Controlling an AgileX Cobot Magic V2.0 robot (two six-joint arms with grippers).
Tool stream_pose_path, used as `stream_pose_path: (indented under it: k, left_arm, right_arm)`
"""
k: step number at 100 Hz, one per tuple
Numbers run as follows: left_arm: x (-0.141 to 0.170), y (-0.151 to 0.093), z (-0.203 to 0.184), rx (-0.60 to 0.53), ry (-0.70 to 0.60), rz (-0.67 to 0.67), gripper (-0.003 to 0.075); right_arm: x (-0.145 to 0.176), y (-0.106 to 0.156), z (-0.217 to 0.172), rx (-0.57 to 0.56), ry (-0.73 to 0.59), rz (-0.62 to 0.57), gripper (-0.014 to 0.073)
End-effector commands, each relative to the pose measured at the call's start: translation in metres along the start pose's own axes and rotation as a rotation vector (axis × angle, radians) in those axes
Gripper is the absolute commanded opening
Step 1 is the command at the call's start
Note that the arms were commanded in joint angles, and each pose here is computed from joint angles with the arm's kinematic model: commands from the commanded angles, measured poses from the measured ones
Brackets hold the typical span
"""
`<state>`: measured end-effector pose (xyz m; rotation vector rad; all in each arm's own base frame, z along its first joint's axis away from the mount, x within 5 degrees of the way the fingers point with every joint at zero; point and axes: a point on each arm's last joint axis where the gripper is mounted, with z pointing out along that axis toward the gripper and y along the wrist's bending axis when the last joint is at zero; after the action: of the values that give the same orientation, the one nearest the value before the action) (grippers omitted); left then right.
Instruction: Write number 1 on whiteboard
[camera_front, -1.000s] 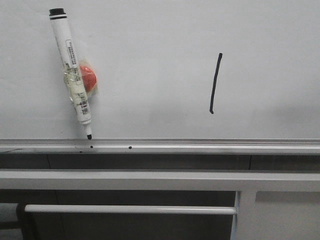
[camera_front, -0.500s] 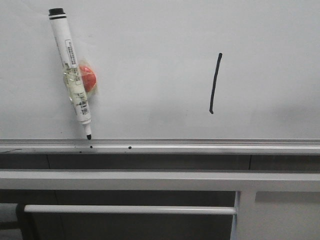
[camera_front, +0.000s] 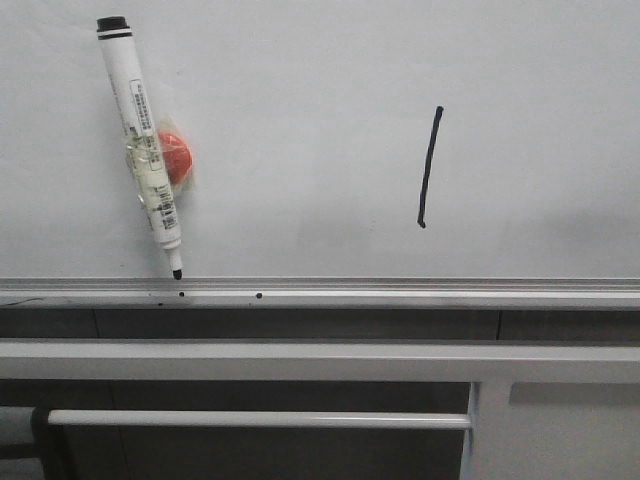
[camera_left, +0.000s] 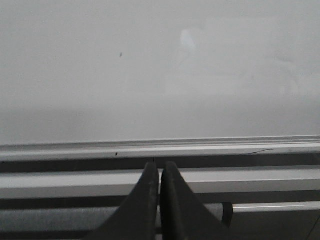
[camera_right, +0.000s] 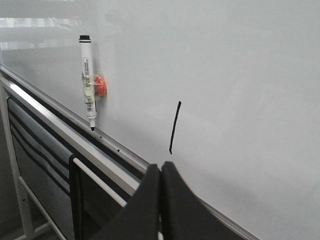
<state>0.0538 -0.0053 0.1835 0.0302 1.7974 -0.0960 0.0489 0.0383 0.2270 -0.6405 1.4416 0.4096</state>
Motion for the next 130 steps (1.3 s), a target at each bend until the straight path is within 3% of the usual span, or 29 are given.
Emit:
stream_pose_path:
  k: [1,130]
  left_arm:
    - [-0.0027,0.0031,-0.0011,-0.041,-0.065,-0.048,-0.002]
    - [-0.0024,0.0036,-0.0012,-0.052,-0.06,-0.084,-0.002]
  right_arm:
    - [-0.0144,0.0004,-0.0002,-0.015,-0.083,-0.013,-0.0064]
    - [-0.0144,0.0004,-0.0002,-0.015,-0.083,-0.013,-0.0064]
